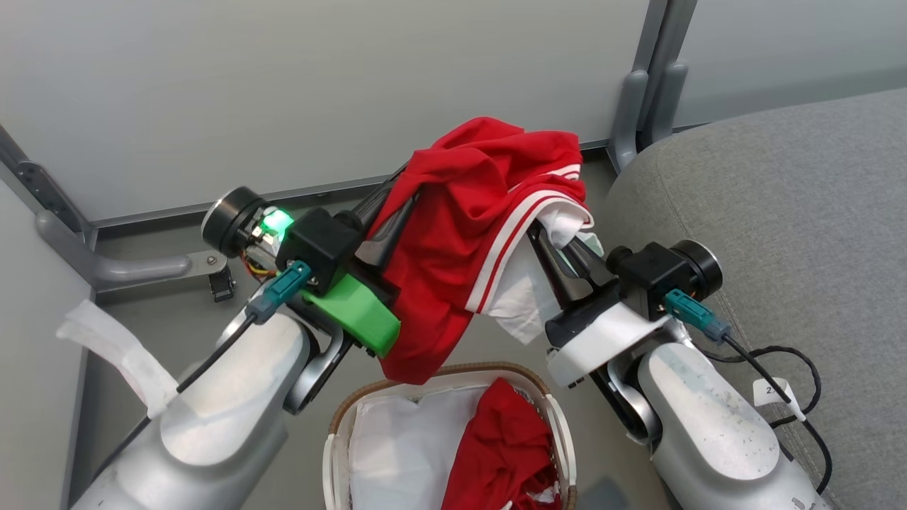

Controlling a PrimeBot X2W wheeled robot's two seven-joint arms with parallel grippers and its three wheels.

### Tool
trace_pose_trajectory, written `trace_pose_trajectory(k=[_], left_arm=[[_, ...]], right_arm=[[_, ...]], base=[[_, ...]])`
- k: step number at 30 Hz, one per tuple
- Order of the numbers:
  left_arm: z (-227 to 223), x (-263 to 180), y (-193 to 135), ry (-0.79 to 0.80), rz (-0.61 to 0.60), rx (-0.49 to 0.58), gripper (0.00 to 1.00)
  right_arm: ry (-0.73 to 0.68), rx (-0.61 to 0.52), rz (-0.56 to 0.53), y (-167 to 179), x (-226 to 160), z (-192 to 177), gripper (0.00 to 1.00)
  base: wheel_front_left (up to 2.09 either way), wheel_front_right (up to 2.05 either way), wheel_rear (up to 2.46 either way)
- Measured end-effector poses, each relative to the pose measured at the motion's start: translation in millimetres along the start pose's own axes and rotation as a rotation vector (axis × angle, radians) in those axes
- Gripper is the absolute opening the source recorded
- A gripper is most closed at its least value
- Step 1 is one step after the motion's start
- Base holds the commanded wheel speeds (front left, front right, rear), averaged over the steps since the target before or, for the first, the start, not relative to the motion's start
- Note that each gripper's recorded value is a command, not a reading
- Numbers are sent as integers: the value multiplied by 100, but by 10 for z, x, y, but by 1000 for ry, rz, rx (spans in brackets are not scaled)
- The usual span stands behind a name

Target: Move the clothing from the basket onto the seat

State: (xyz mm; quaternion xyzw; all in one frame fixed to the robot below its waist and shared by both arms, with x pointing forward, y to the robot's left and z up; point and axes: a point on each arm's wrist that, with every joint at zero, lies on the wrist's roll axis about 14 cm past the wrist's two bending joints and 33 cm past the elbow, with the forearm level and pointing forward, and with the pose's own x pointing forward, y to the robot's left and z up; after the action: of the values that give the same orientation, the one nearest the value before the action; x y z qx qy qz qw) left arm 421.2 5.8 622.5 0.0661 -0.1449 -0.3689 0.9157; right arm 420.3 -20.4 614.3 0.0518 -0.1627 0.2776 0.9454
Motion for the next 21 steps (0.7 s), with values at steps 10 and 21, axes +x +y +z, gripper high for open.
trace_pose_trajectory(k=[10,21], left_arm=[[-540,-241,-108,78,121,-256,100],[-961,-544,-277,176,195,-369,100]], right_arm=[[-24,-59,-24,-102,-16,89,0],[-12,-110,-48,-213,-96,72,0]], base=[[0,0,0],[0,0,0]])
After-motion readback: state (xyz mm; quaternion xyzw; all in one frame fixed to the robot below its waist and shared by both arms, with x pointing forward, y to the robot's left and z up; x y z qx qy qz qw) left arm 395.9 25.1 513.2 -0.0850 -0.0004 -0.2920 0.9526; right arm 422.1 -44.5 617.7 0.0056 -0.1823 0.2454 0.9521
